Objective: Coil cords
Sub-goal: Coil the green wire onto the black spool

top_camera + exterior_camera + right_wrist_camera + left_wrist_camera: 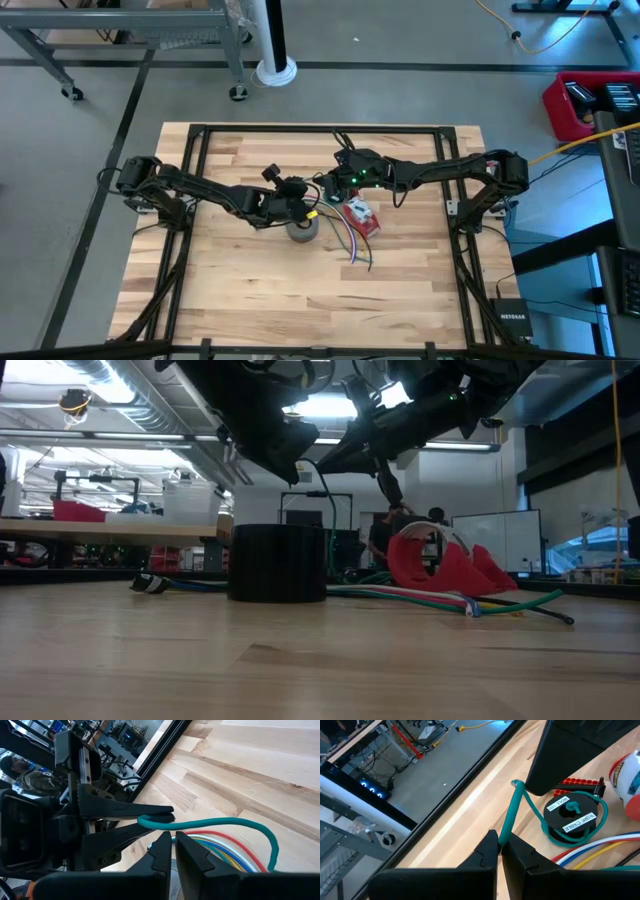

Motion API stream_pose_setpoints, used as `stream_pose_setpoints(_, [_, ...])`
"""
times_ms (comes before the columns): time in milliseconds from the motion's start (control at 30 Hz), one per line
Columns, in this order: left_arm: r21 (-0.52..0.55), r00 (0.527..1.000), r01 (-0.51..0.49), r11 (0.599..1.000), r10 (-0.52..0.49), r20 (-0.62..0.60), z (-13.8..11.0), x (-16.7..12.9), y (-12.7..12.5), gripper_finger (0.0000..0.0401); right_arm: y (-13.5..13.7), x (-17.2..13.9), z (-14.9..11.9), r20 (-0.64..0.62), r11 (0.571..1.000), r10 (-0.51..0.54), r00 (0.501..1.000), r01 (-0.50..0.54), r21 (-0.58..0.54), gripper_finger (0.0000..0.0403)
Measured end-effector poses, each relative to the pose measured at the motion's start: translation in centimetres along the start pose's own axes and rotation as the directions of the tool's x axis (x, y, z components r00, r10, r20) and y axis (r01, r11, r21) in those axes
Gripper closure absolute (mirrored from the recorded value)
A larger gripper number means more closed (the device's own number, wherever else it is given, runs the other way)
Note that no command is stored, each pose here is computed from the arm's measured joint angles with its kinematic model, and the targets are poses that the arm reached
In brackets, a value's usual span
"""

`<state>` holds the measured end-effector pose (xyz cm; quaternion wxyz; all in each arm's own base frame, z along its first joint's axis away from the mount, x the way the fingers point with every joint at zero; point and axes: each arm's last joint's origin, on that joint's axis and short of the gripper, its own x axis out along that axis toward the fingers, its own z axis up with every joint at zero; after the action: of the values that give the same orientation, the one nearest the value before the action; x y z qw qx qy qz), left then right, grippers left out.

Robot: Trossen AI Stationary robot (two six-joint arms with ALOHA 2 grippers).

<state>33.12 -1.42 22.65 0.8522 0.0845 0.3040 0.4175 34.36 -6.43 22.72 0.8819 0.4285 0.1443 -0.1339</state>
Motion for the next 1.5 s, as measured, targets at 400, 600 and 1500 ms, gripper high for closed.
stream_pose_setpoints(400, [-0.002,1.000,0.000,1.000,0.000,0.000,0.0,0.0,0.0,0.0400,0.0,0.0,0.0,0.000,1.000,0.000,1.000,0.000,0.000,0.0375])
stream_pose_setpoints(600, [-0.002,1.000,0.000,1.000,0.000,0.000,0.0,0.0,0.0,0.0400,0.0,0.0,0.0,0.000,1.000,0.000,1.000,0.000,0.000,0.0375])
stream_pose_setpoints(1500, [0.024,0.999,0.011,1.000,-0.010,-0.050,1.0,-1.9,4.6,0.0400,0.0,0.0,0.0,-0.002,1.000,-0.002,1.000,0.002,0.000,0.0375])
